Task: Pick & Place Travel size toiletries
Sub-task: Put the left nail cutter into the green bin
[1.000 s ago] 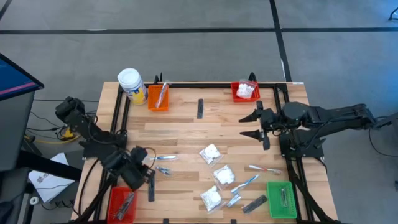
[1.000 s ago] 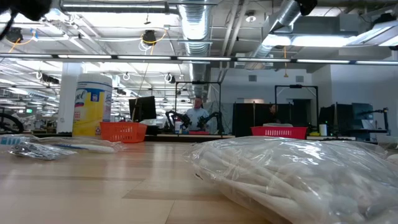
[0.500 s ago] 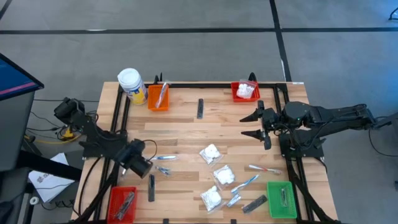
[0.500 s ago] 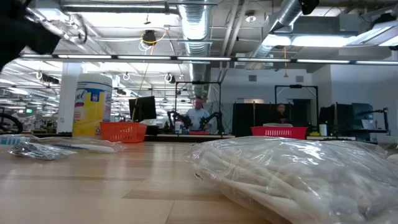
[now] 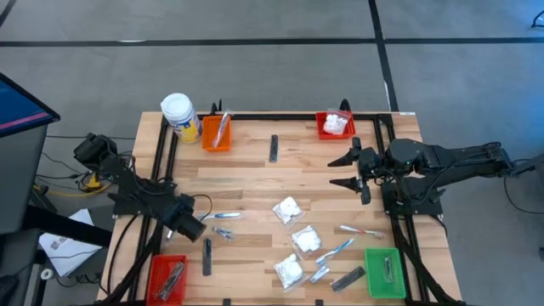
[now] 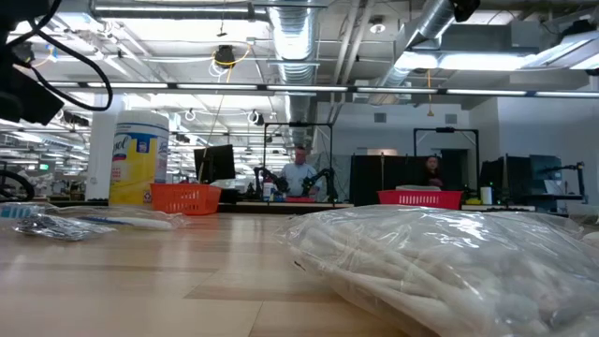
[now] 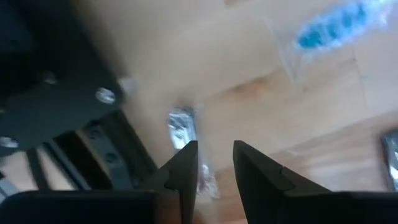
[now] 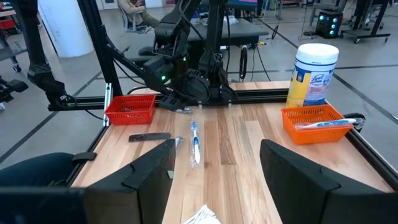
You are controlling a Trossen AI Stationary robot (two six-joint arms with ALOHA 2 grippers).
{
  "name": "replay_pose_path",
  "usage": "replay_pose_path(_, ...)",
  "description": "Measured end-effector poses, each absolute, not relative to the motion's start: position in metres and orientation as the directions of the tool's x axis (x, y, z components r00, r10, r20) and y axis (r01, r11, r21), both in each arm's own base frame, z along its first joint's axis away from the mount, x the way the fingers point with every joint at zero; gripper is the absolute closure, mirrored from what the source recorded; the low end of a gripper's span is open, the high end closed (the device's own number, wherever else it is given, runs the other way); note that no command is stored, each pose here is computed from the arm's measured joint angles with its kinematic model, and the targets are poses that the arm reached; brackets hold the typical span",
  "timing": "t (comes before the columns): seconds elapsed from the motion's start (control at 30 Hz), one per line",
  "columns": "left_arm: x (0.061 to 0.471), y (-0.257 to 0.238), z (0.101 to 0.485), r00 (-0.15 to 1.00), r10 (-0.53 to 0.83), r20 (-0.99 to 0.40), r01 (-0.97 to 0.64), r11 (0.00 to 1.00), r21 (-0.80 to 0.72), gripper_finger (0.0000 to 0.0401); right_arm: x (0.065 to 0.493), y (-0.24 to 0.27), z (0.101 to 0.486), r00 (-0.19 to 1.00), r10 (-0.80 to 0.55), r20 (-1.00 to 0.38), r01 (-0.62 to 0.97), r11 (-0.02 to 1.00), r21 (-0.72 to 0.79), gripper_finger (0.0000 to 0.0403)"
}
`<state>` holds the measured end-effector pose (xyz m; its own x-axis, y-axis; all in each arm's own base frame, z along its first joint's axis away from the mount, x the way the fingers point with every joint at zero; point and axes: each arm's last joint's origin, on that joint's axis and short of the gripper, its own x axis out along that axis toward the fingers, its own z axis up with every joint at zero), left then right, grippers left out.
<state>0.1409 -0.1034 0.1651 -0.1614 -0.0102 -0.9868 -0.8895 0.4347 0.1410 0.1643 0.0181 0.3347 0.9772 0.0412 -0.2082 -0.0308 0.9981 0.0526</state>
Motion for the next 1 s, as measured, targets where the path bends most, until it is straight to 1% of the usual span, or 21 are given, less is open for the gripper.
replay_pose_path(0.37,0.140,-0.105,0.164,-0.155,-0.006,-0.988,-0.883,0.449,0.136,0.0307,0.164,0.018,0.335,0.977,0.041,-0.209,-0.031,0.998,0.052,0.0175)
replay_pose_path(0.6,0.139,-0.105,0.165,-0.178,-0.026,-0.984,-0.907,0.392,0.154,0.0303,0.164,0.018,0.335,0.977,0.041,-0.209,-0.031,0.998,0.052,0.0175)
replay_pose_path(0.7,0.138,-0.106,0.165,-0.191,-0.043,-0.981,-0.914,0.372,0.161,0.0281,0.164,0.018,0.335,0.977,0.041,-0.209,-0.031,0.998,0.052,0.0175)
replay_pose_path(0.8,0.138,-0.105,0.163,-0.195,-0.042,-0.980,-0.913,0.373,0.166,0.0243,0.164,0.018,0.335,0.977,0.041,-0.209,-0.031,0.998,0.052,0.0175)
replay_pose_path(1.0,0.125,-0.098,0.145,-0.268,-0.055,-0.962,-0.893,0.390,0.226,0.0173,0.164,0.018,0.334,0.977,0.041,-0.210,-0.031,0.998,0.052,0.0175)
